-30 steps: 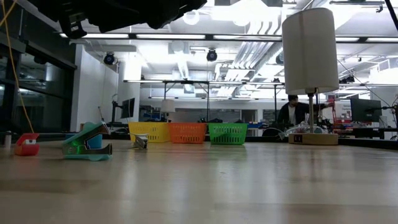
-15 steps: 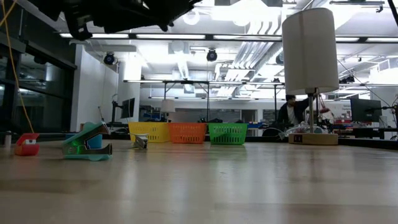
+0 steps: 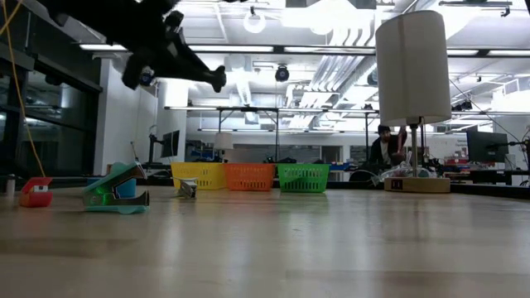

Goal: Pick and place Stapler, Stapler remover, tape
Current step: Put the black staple remover into the yellow basket

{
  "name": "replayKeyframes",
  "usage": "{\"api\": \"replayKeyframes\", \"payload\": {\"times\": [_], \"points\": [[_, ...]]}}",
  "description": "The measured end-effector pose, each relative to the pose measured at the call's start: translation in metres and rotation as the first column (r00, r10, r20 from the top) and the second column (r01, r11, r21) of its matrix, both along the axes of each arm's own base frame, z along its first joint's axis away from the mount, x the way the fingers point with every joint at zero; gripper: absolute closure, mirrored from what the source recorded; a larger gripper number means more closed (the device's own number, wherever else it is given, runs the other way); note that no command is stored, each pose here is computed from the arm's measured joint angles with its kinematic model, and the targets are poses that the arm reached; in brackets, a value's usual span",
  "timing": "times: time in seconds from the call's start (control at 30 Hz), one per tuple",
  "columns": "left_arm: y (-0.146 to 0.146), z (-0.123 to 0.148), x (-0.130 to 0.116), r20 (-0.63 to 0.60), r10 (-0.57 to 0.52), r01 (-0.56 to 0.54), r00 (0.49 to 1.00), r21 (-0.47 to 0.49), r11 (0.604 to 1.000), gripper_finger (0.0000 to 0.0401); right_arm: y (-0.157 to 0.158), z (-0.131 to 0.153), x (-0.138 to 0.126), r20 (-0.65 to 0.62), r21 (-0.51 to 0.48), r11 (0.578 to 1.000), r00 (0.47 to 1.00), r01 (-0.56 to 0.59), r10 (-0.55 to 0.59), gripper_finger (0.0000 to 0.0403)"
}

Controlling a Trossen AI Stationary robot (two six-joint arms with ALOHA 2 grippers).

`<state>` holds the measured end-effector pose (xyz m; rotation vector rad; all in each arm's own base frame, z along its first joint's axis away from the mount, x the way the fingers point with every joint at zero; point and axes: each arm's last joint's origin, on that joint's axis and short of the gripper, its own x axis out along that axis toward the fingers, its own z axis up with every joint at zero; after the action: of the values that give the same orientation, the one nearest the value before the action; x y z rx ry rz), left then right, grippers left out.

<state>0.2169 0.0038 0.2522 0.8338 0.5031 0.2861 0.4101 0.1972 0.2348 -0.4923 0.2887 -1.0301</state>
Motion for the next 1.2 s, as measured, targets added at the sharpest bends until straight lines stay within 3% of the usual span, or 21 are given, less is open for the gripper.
{"api": "replayKeyframes", "payload": {"times": [0.17,0.3,0.47,0.63,0.83,1.2], "points": [[0.007,-0.008,0.006,-0.035,0.132,-0.131,0.991,0.047,0.990,0.0319,-0.010,-0.005,0.001,0.065,0.057,0.998,0.998,0.001,-0.004,0.0249],[0.028,-0.016,0.009,-0.056,0.216,-0.215,0.975,0.018,0.976,0.0319,-0.026,-0.011,0.006,0.109,0.160,0.987,0.994,-0.026,0.009,0.0249],[0.061,-0.029,0.011,-0.094,0.279,-0.286,0.956,-0.071,0.956,0.0319,-0.055,-0.022,0.015,0.063,0.372,0.926,0.997,-0.071,0.051,0.0249],[0.094,-0.042,0.012,-0.090,0.365,-0.375,0.927,-0.162,0.913,0.0319,-0.082,-0.031,0.015,0.014,0.510,0.860,1.000,-0.017,0.012,0.0249],[0.133,-0.057,0.011,-0.037,0.455,-0.445,0.890,-0.296,0.845,0.0319,-0.095,-0.035,0.015,-0.010,0.555,0.832,1.000,0.027,-0.025,0.0249],[0.176,-0.079,-0.005,-0.030,0.569,-0.515,0.822,-0.468,0.718,0.0319,-0.094,-0.035,0.012,-0.024,0.560,0.827,0.999,0.040,-0.032,0.0249]]}}
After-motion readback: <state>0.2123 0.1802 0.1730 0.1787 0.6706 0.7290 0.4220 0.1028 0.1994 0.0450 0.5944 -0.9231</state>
